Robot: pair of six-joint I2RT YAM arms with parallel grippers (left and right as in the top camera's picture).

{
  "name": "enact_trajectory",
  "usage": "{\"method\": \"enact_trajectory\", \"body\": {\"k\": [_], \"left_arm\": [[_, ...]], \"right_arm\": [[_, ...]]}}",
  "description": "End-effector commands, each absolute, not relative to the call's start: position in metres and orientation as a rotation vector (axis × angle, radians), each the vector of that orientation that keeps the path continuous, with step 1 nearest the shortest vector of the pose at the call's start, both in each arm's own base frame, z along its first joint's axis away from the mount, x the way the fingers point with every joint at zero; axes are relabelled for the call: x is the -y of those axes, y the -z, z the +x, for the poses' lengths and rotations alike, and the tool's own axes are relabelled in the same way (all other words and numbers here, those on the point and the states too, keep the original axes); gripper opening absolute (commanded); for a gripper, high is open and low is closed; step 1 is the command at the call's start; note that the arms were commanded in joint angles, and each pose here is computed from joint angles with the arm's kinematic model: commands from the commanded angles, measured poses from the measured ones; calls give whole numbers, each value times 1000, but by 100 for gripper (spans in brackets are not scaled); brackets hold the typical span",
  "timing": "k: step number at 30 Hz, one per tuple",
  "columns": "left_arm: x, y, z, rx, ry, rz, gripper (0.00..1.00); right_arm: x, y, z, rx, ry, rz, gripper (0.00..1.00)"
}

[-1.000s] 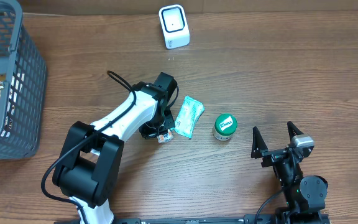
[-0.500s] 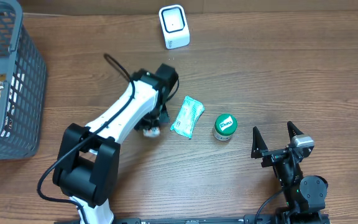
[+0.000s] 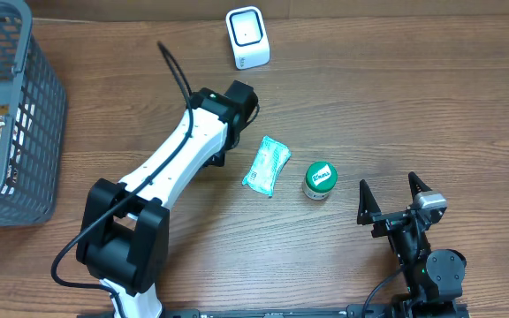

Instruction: Scan the item barcode

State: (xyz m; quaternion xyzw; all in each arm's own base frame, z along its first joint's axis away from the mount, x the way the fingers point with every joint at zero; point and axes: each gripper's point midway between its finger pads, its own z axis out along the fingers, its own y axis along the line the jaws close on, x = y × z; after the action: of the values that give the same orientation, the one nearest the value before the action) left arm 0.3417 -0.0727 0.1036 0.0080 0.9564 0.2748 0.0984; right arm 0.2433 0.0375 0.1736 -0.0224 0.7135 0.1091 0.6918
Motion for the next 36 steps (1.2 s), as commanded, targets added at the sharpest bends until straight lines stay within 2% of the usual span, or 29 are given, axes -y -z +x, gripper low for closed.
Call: {"method": "enact_trajectory", "body": {"k": [1,7,13,18,23,30,36], "left_arm": [[60,-139,365,-2570,-1060,100,4],[89,-128,375,-2522,-1047,236,4],[109,-108,382,-2402,-1203,360,4],[126,-76,381,-2382,-1248,432,4],[131,-57,377,-2397,-1238,390,4],[130,-56,373,-2435,-1188,289,4],[123,-70,373,-2682,-917,-1,4]], "right_arm": [[-34,-171,244,-1592,-235,-30,100],[-34,-171,244,-1592,-235,-30,100],[-34,-171,244,-1592,-235,-30,100],[-34,-171,244,-1592,-235,-30,100],[-34,-171,244,-1592,-235,-30,100],[-34,-171,244,-1592,-235,-30,100],[-34,-171,244,-1592,-235,-30,100]]}}
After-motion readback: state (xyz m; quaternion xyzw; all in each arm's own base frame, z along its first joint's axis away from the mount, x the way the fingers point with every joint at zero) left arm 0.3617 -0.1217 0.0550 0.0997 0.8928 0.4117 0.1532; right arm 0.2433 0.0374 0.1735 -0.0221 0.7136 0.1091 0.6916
